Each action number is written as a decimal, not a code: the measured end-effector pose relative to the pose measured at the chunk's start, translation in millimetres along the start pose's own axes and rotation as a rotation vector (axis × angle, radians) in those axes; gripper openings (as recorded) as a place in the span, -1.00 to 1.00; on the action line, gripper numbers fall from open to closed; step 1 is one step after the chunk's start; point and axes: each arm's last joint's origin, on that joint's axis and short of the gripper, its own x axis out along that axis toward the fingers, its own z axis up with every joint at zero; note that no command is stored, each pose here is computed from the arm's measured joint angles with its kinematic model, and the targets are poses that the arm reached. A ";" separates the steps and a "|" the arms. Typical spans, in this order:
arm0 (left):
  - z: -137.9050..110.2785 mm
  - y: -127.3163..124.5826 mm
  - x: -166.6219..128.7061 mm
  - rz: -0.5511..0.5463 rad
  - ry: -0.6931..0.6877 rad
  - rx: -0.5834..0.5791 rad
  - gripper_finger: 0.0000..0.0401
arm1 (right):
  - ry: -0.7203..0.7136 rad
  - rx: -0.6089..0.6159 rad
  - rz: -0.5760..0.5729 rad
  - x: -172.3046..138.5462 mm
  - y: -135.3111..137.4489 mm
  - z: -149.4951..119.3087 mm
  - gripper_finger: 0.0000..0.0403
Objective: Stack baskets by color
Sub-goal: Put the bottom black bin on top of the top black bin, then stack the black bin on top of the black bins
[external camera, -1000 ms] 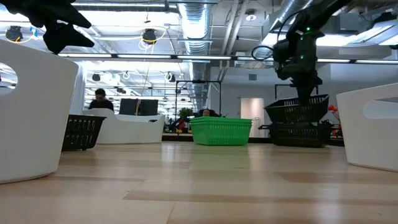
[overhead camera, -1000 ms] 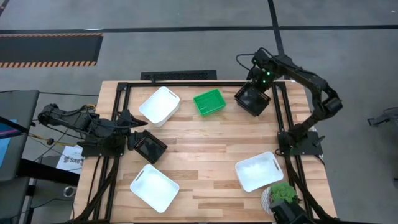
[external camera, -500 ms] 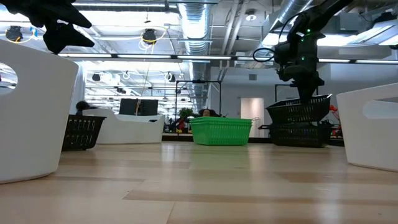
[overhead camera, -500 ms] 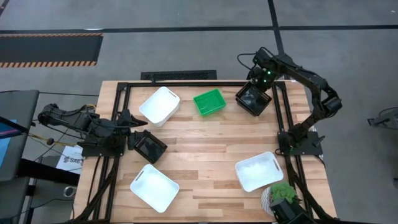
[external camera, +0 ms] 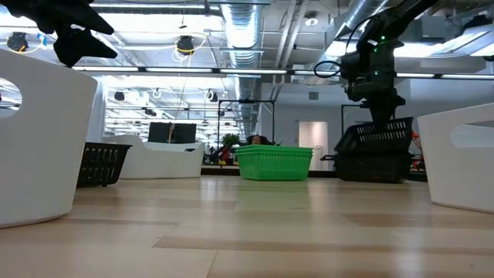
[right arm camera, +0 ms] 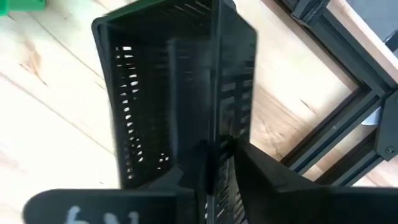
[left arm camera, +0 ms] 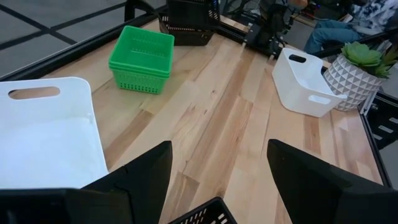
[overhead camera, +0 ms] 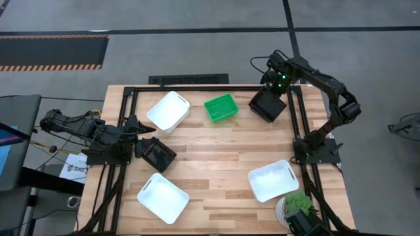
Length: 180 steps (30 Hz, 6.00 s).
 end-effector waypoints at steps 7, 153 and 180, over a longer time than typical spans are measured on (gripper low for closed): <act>0.0 0.0 0.0 0.000 0.000 0.000 0.27 | 0.008 0.012 -0.022 0.0 -0.5 -0.6 -0.32; 20.9 -43.7 138.1 -0.060 0.311 0.133 0.27 | -0.388 0.118 0.411 7.5 396.9 -112.3 -0.27; 30.0 -47.6 32.0 -0.014 0.172 0.056 0.27 | -0.467 0.200 0.469 64.1 424.8 -84.3 -0.27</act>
